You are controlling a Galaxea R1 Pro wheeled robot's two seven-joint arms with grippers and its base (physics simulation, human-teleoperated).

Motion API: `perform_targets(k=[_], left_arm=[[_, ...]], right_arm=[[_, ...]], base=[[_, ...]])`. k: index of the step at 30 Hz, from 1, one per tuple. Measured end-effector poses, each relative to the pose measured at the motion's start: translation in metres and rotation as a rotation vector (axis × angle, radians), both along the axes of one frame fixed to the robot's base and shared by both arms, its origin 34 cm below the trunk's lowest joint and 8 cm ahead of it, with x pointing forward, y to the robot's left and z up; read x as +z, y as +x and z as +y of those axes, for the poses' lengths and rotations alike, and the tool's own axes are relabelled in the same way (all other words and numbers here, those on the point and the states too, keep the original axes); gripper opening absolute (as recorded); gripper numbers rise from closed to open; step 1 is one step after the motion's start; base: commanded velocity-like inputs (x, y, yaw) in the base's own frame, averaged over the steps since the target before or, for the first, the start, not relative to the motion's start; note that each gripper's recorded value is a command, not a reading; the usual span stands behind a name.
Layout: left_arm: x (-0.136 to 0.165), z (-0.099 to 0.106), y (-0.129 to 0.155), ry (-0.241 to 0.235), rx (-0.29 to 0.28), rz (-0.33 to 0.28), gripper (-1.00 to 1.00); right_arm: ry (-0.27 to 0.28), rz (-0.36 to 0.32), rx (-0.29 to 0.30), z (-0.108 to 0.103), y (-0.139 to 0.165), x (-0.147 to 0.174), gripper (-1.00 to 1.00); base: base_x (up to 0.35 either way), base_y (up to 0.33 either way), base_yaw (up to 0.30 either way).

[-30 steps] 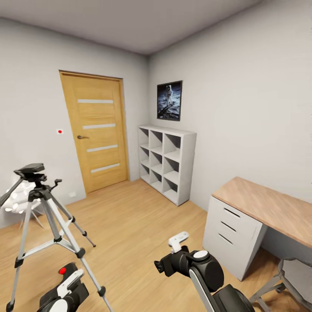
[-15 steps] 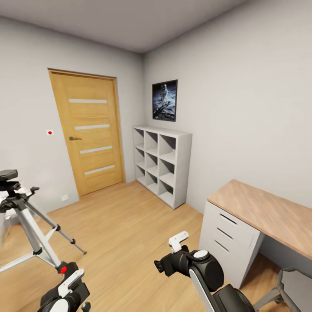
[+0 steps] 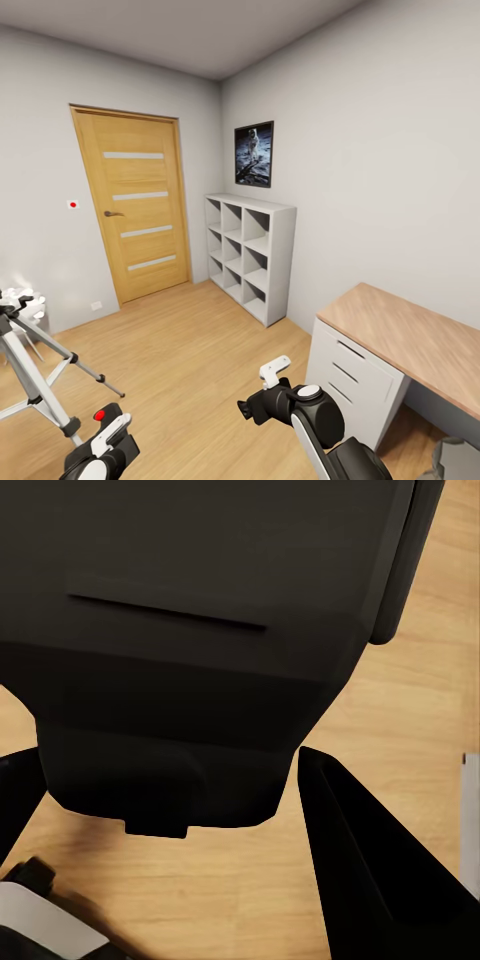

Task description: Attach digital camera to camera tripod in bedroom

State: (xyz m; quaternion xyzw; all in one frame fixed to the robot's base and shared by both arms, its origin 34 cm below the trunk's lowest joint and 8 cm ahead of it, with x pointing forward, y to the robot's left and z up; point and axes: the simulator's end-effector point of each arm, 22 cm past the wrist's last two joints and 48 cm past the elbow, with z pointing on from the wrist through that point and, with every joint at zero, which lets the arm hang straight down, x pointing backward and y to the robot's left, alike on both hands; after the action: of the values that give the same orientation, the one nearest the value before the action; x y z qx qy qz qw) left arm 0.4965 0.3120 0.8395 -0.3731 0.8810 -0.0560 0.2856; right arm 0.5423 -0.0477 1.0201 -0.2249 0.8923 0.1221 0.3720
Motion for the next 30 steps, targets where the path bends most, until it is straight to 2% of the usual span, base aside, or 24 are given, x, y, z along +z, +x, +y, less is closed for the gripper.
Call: perform_targets(k=[7,13,14,18,23,30], left_arm=[[0.002,-0.009,0.004,-0.005,-0.02,-0.005,-1.0],[0.008,-0.042,0.017,-0.011,-0.112,-0.029,-1.0],[0.011,-0.052,0.021,-0.014,-0.139,-0.037,-1.0],[0.014,-0.067,0.026,-0.012,-0.182,-0.046,-1.0],[0.016,-0.074,0.027,-0.011,-0.206,-0.049,-1.0],[0.016,-0.076,0.028,-0.008,-0.215,-0.05,-1.0]], right_arm=[[0.0,0.0,0.0,0.0,0.0,0.0,1.0],[0.0,0.0,0.0,0.0,0.0,0.0,1.0],[-0.001,0.0,0.0,0.0,0.0,0.0,1.0],[-0.001,-0.001,0.0,0.0,0.0,0.0,1.0],[-0.001,-0.001,0.001,-0.001,0.0,0.0,1.0],[-0.006,-0.002,0.0,-0.003,0.001,0.0,1.0]], base=[[0.021,-0.024,0.021],[0.005,-0.005,0.075],[0.002,-0.002,0.165],[0.001,-0.001,0.158],[0.071,-0.016,0.069],[0.251,-0.124,0.015]])
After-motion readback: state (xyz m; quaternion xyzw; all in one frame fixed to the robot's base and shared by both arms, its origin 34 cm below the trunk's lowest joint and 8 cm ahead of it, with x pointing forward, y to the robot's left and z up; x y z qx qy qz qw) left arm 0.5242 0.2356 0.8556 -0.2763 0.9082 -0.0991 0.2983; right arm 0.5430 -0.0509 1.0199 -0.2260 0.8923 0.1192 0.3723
